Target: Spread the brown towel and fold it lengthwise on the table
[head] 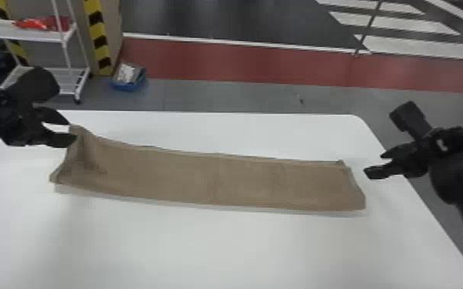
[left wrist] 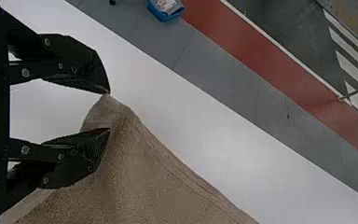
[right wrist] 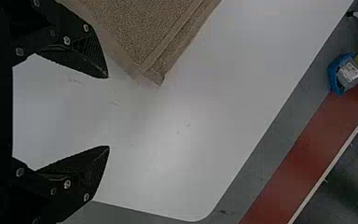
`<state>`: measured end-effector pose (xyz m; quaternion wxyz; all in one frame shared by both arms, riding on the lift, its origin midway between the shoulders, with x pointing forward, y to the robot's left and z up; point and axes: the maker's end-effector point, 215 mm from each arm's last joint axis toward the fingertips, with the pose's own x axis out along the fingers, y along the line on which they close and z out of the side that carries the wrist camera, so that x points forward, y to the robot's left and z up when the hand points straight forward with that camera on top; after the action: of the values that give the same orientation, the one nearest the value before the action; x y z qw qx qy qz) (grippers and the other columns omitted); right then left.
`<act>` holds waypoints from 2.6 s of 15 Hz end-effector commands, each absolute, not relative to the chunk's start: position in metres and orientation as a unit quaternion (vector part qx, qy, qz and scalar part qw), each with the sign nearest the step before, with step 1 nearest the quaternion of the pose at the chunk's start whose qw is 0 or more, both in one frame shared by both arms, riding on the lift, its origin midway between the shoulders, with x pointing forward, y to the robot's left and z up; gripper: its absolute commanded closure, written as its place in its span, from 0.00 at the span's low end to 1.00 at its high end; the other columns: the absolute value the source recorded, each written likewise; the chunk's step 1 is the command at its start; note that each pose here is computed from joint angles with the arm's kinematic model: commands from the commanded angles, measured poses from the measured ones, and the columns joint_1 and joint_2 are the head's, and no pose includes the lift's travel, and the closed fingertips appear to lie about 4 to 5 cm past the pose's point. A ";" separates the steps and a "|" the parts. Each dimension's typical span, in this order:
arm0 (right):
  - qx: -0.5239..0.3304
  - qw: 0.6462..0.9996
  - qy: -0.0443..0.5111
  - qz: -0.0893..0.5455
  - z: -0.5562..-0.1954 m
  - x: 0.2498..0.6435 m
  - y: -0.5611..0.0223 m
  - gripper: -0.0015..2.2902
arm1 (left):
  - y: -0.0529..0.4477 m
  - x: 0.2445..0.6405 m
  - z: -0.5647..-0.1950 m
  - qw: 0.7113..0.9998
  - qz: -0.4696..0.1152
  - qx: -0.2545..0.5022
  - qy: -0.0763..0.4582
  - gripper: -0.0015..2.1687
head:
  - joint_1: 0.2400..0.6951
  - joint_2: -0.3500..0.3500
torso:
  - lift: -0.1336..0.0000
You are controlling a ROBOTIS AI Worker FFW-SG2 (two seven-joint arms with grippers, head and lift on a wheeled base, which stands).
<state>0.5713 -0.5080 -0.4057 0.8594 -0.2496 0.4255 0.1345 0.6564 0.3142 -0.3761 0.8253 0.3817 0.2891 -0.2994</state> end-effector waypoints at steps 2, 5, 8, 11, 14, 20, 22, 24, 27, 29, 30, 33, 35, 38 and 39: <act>-0.246 0.860 0.426 0.139 -0.408 0.567 -0.507 0.18 | 0.321 0.660 -0.367 0.841 -0.288 0.375 0.265 0.01 | 1.00 0.26 | 0.07; -0.246 0.864 0.414 0.148 -0.402 0.568 -0.497 0.18 | 0.343 0.662 -0.353 0.864 -0.259 0.353 0.249 0.01 | 1.00 0.27 | 0.07; -0.237 0.872 0.400 0.152 -0.392 0.567 -0.496 0.18 | 0.390 0.625 -0.366 0.898 -0.222 0.269 0.269 0.01 | 1.00 0.31 | 0.07; -0.230 0.876 0.397 0.149 -0.388 0.567 -0.499 0.18 | 0.402 0.570 -0.390 0.918 -0.214 0.170 0.286 0.09 | 1.00 0.36 | 0.07; -0.226 0.877 0.395 0.150 -0.385 0.565 -0.495 0.18 | 0.379 0.532 -0.425 0.916 -0.231 0.132 0.300 0.15 | 1.00 0.36 | 0.07; -0.212 0.880 0.400 0.140 -0.381 0.552 -0.500 0.18 | 0.347 0.533 -0.440 0.930 -0.222 0.096 0.277 0.25 | 1.00 0.31 | 0.07; -0.206 0.885 0.397 0.128 -0.375 0.549 -0.514 0.18 | 0.340 0.533 -0.434 0.933 -0.225 0.090 0.267 0.25 | 1.00 0.29 | 0.07; -0.205 0.885 0.399 0.122 -0.374 0.546 -0.521 0.18 | 0.336 0.535 -0.430 0.935 -0.226 0.084 0.259 0.25 | 1.00 0.26 | 0.07; -0.202 0.885 0.402 0.119 -0.375 0.544 -0.524 0.18 | 0.329 0.536 -0.432 0.934 -0.231 0.082 0.259 0.25 | 1.00 0.23 | 0.07; -0.202 0.885 0.401 0.119 -0.374 0.545 -0.523 0.18 | 0.327 0.540 -0.432 0.937 -0.226 0.087 0.252 0.25 | 1.00 0.23 | 0.07; -0.202 0.885 0.401 0.119 -0.374 0.545 -0.523 0.18 | 0.326 0.543 -0.431 0.938 -0.225 0.088 0.249 0.26 | 1.00 0.22 | 0.07; -0.202 0.885 0.403 0.118 -0.375 0.545 -0.525 0.18 | 0.327 0.549 -0.436 0.939 -0.218 0.092 0.251 0.33 | 1.00 0.22 | 0.07; -0.202 0.885 0.403 0.117 -0.375 0.545 -0.526 0.18 | 0.329 0.551 -0.437 0.939 -0.215 0.095 0.252 0.33 | 1.00 0.22 | 0.07; -0.202 0.885 0.403 0.116 -0.373 0.546 -0.527 0.18 | 0.329 0.549 -0.439 0.937 -0.219 0.095 0.254 0.33 | 1.00 0.22 | 0.07; -0.202 0.885 0.403 0.116 -0.373 0.546 -0.527 0.18 | 0.330 0.549 -0.439 0.937 -0.217 0.097 0.255 0.33 | 1.00 0.22 | 0.07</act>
<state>0.5458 -0.5274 -0.3736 0.8851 -0.2021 0.4030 0.1158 0.5496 0.3288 -0.4381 0.9374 0.0958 0.2539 -0.2185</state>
